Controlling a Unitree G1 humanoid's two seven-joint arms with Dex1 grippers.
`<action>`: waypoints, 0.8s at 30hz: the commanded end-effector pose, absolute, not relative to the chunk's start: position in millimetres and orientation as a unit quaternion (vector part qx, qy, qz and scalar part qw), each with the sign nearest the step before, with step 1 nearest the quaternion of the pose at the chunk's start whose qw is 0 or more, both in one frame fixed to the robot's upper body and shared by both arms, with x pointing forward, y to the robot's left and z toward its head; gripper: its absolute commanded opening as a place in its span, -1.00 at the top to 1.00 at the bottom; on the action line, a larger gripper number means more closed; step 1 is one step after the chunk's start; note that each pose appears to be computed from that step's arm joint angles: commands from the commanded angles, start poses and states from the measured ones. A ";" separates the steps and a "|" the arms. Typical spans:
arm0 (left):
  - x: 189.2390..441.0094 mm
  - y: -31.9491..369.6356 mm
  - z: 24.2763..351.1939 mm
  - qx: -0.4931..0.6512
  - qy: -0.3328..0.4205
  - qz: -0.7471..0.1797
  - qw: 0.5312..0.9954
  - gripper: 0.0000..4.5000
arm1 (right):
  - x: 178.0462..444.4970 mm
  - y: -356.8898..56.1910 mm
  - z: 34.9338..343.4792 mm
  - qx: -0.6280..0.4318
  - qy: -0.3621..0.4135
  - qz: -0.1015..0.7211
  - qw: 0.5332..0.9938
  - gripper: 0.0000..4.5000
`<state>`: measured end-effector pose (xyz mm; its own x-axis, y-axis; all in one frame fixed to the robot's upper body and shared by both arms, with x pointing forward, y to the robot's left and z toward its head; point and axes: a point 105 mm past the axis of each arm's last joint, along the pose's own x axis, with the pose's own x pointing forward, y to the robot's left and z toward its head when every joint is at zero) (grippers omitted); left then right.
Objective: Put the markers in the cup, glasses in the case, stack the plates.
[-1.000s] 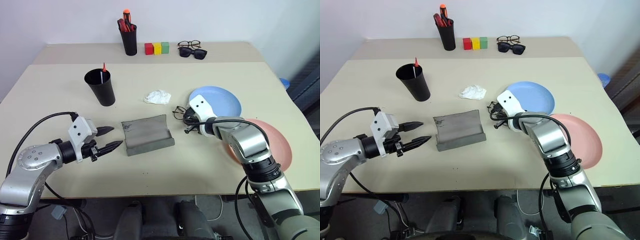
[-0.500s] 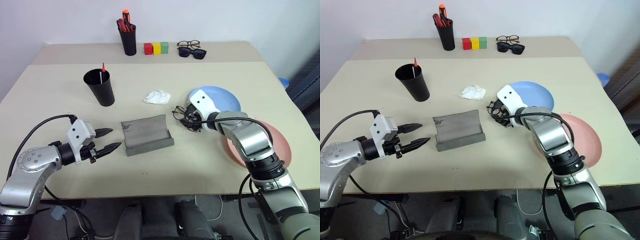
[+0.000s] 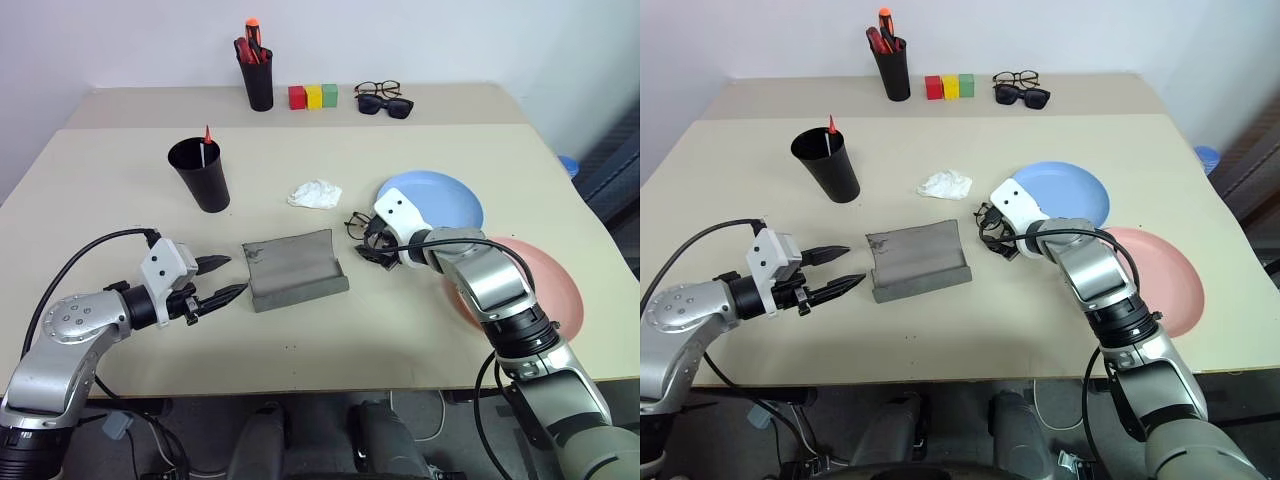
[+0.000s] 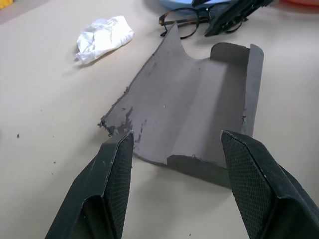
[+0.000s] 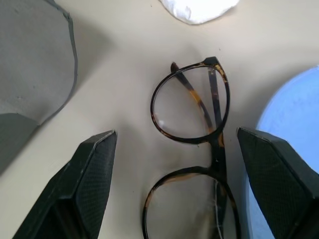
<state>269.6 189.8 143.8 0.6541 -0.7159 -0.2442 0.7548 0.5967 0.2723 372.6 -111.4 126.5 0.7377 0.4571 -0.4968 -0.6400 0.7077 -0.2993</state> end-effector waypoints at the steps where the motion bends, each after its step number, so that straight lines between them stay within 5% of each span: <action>1: 267.7 184.8 153.5 0.189 0.037 -0.418 0.888 -0.26 | 368.7 -107.7 134.7 -0.237 0.188 0.319 0.898 -0.72; 7: 268.6 185.8 152.9 0.190 0.038 -0.418 0.887 -0.26 | 365.7 -109.2 136.2 -0.247 0.198 0.321 0.893 -0.62; 9: 269.1 186.2 152.6 0.191 0.038 -0.418 0.887 -0.26 | 365.8 -109.3 136.8 -0.246 0.199 0.321 0.893 -0.34; 15: 270.0 186.0 150.9 0.191 0.038 -0.417 0.888 -0.26 | 369.9 -114.7 139.3 -0.251 0.201 0.309 0.895 0.99; 24: 269.2 181.3 151.8 0.192 0.037 -0.417 0.888 -0.26 | 370.4 -114.7 141.8 -0.260 0.196 0.309 0.894 0.99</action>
<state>271.0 187.8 143.4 0.6566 -0.7139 -0.2433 0.7525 0.5981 0.2756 368.6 -109.2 139.8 0.7179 0.4737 -0.5102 -0.6695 0.6706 -0.3194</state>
